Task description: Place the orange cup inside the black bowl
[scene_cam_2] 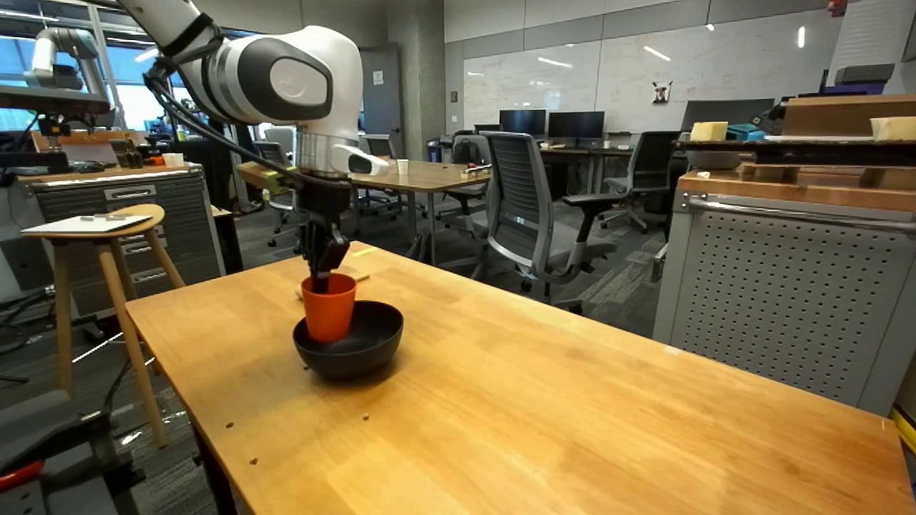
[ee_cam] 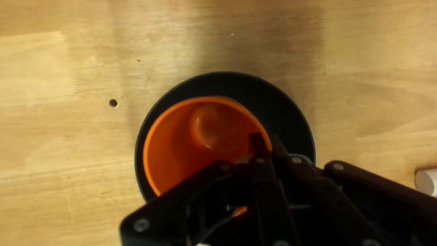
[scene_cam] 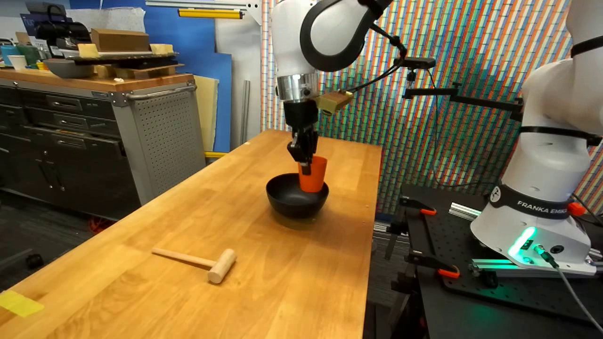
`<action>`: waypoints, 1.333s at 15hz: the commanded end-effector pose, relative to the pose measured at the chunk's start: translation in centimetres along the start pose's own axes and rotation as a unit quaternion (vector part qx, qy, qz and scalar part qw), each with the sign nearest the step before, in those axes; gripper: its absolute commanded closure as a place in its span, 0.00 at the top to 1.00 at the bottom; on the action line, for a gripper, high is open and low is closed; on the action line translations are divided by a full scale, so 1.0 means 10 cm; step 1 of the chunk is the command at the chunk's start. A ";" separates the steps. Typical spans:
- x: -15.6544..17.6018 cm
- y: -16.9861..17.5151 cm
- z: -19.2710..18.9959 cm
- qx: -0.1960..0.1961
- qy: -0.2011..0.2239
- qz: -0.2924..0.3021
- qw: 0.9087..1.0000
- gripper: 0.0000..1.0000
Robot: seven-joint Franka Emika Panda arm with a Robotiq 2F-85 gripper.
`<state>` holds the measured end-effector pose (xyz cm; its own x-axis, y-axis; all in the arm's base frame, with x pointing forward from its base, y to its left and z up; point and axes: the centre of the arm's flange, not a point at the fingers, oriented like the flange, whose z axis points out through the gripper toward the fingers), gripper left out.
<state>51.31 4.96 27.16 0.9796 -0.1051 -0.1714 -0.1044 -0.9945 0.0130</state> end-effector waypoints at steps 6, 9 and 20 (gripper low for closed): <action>0.16 -0.14 0.59 -0.010 0.001 -0.037 0.999 0.03; 0.20 -0.21 0.58 -0.008 0.017 -0.048 0.999 0.20; -0.31 -0.09 -0.62 -0.037 0.077 -0.095 0.992 1.00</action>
<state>51.71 6.69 27.42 0.9960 0.0558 -0.0701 0.0587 -0.9974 0.0409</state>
